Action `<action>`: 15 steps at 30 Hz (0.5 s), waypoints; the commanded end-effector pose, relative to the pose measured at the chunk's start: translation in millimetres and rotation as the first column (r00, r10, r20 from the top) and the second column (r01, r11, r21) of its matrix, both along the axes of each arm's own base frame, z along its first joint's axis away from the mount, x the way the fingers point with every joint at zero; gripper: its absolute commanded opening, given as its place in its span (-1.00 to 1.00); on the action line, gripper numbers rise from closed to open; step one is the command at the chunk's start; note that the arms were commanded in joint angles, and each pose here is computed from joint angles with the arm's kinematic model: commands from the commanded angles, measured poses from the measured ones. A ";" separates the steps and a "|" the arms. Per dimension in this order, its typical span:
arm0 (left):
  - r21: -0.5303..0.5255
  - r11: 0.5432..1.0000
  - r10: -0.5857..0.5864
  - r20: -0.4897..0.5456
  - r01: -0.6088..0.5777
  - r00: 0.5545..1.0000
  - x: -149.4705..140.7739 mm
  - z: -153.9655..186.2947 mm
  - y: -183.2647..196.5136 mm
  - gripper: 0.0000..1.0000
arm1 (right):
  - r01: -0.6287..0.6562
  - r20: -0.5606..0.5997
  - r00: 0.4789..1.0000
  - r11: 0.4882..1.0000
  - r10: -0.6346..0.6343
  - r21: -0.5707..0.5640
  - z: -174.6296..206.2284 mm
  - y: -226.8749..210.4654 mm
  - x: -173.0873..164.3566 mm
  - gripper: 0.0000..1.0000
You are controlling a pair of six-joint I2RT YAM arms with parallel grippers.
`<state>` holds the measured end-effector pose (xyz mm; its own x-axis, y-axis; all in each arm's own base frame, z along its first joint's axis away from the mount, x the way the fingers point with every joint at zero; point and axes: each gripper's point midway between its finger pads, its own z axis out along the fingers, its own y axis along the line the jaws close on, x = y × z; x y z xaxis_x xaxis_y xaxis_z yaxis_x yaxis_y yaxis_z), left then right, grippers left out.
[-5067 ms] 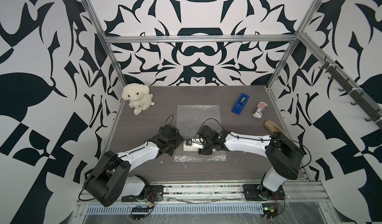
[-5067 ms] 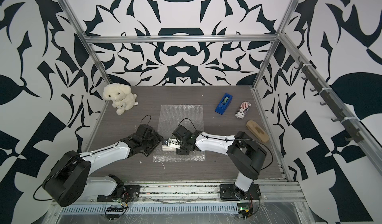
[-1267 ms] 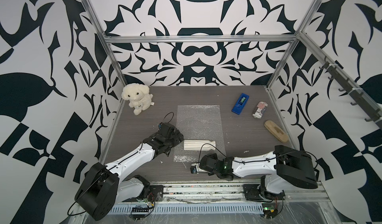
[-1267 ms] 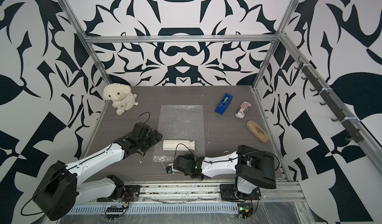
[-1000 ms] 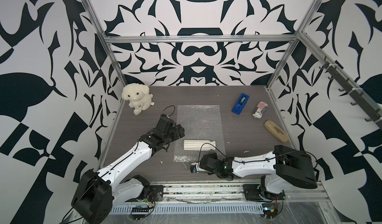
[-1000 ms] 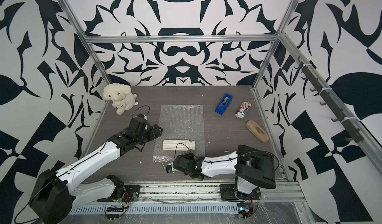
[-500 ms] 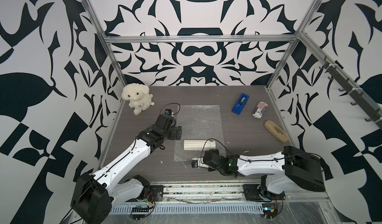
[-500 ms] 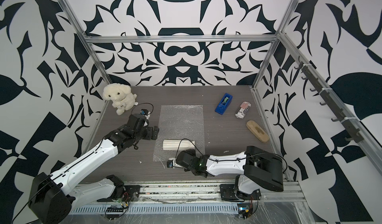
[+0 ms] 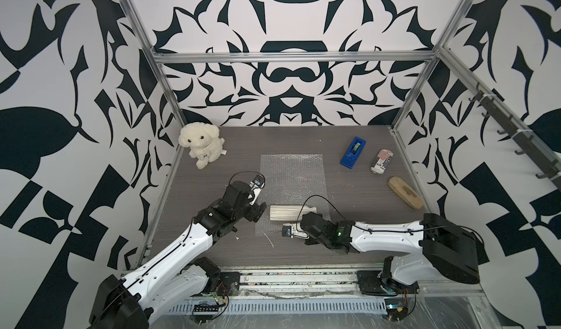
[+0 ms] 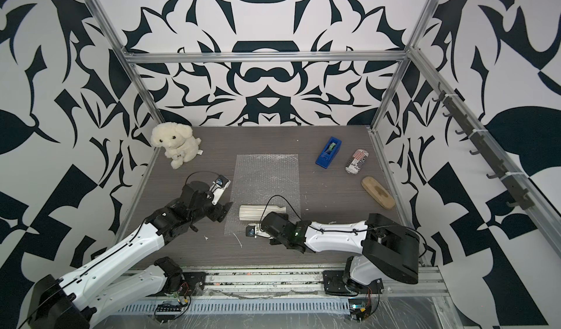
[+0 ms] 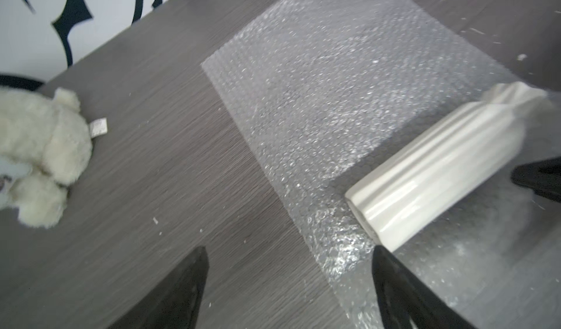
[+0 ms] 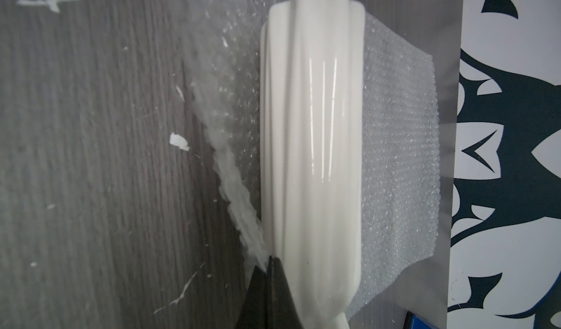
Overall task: Wrap vases in bubble wrap
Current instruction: Wrap the vase in bubble wrap.
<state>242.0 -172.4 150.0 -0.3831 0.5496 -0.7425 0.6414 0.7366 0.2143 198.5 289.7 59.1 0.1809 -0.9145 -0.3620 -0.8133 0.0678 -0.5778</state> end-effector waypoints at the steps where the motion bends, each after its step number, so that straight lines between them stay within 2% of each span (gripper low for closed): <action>1: 0.038 0.983 -0.181 0.095 0.179 0.979 -14.6 5.1 -19.5 0.62 | 0.015 0.006 1.000 0.999 -0.015 0.044 16.0 8.6 8.5 -1.00; 4: 0.063 0.955 -0.295 0.135 0.289 0.946 -30.2 7.0 -31.8 0.61 | 0.024 0.007 1.000 0.999 -0.024 0.048 17.8 7.5 12.3 -1.00; 15: 0.117 0.923 -0.383 0.215 0.366 0.898 -42.8 6.1 -34.0 0.59 | 0.051 -0.016 0.999 0.997 -0.051 0.056 21.6 8.7 29.0 -1.00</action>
